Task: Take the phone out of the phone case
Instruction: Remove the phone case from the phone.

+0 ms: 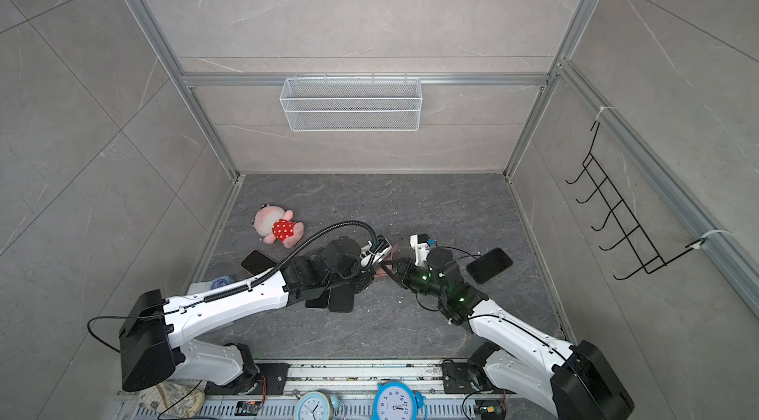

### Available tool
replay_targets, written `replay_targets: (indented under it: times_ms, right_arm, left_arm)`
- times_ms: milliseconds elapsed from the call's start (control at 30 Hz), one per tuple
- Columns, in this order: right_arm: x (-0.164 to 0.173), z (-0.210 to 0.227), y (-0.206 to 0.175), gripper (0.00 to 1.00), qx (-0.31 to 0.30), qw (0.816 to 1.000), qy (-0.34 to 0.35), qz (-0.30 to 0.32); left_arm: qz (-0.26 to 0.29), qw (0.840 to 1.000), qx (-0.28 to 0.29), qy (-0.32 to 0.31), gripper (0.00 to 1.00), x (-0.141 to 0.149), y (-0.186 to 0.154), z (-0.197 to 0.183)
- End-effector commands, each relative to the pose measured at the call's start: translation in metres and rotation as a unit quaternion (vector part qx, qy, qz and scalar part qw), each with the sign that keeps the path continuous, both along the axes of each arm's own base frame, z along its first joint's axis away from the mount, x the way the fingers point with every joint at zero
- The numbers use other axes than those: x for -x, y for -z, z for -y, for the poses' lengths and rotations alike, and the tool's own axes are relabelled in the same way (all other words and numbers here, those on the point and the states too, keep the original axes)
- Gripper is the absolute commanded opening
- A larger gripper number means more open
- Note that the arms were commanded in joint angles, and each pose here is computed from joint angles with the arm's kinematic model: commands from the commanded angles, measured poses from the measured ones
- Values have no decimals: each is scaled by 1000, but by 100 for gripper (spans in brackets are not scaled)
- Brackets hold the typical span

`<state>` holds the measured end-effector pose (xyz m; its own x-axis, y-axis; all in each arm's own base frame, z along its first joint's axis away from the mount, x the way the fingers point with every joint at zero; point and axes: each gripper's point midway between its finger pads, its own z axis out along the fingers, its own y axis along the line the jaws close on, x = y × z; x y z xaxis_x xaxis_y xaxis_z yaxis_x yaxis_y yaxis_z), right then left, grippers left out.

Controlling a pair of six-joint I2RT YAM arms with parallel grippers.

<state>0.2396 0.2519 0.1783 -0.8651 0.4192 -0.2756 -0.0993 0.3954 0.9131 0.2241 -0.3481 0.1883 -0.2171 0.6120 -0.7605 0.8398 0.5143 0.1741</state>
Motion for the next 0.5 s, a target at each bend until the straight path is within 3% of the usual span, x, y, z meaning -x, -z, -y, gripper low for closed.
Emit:
replay_targets:
  times_ms: [0, 167, 467]
  right_arm:
    - [6, -5, -22, 0, -30, 999, -21, 30]
    - [10, -2, -11, 0, -17, 1000, -21, 15]
    - [19, 8, 23, 0, 15, 1000, -11, -24]
  left_arm:
    - [47, 999, 22, 3, 13, -2, -17, 11]
    - [89, 996, 5, 3, 6, 4, -21, 11]
    - [139, 990, 17, -6, 4, 8, -50, -1]
